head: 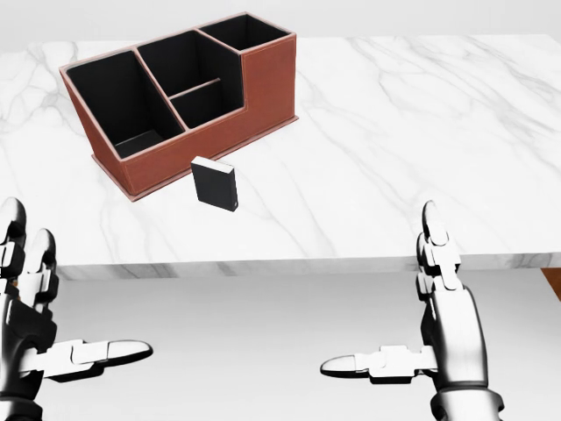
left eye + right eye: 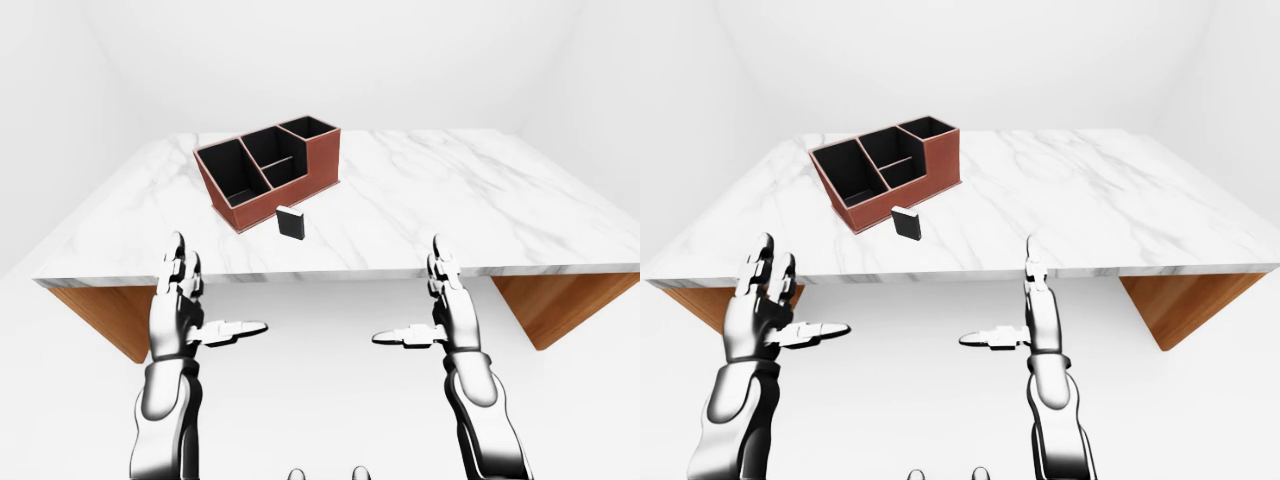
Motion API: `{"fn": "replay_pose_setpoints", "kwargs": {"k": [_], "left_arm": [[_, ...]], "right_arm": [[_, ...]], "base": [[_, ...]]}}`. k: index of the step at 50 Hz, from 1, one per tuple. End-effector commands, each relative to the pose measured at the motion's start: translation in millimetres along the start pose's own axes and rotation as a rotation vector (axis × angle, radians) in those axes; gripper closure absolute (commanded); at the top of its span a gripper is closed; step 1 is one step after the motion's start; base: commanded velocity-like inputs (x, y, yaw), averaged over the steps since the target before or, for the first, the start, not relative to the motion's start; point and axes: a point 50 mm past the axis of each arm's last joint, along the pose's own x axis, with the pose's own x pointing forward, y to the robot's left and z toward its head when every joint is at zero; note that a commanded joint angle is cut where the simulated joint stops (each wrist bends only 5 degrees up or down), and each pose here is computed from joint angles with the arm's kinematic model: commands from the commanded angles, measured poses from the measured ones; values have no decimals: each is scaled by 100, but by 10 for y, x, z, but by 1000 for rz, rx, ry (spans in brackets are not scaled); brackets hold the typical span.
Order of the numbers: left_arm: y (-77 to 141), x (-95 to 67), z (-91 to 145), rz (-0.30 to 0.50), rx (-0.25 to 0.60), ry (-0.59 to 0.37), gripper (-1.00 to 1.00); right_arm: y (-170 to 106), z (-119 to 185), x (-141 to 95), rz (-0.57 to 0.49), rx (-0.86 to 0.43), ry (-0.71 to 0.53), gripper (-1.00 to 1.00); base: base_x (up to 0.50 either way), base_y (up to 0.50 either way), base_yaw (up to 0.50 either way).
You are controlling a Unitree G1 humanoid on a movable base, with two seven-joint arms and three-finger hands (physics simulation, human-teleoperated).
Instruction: Pick up the book and place it in the left compartment of the caddy.
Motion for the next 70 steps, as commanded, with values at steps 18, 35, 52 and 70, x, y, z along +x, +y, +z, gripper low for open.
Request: {"fn": "replay_pose_setpoints", "kwargs": {"k": [18,35,52,70], "left_arm": [[352,-89,282,106,-40,-120,-100],[370,-117,334,112,-37,-142,-100],[393,-139,361,120,-34,-152,-100],[398,-146,378,121,-31,-159,-100]], "right_arm": [[167,676,-279,38,39,-263,-100],[209,861,-421,66,-19,-344,-100],[198,859,-422,72,-14,-341,-100],[224,850,-424,90,-12,-338,-100]], "base": [[0,0,0],[0,2,0],[0,50,0],[0,50,0]]}}
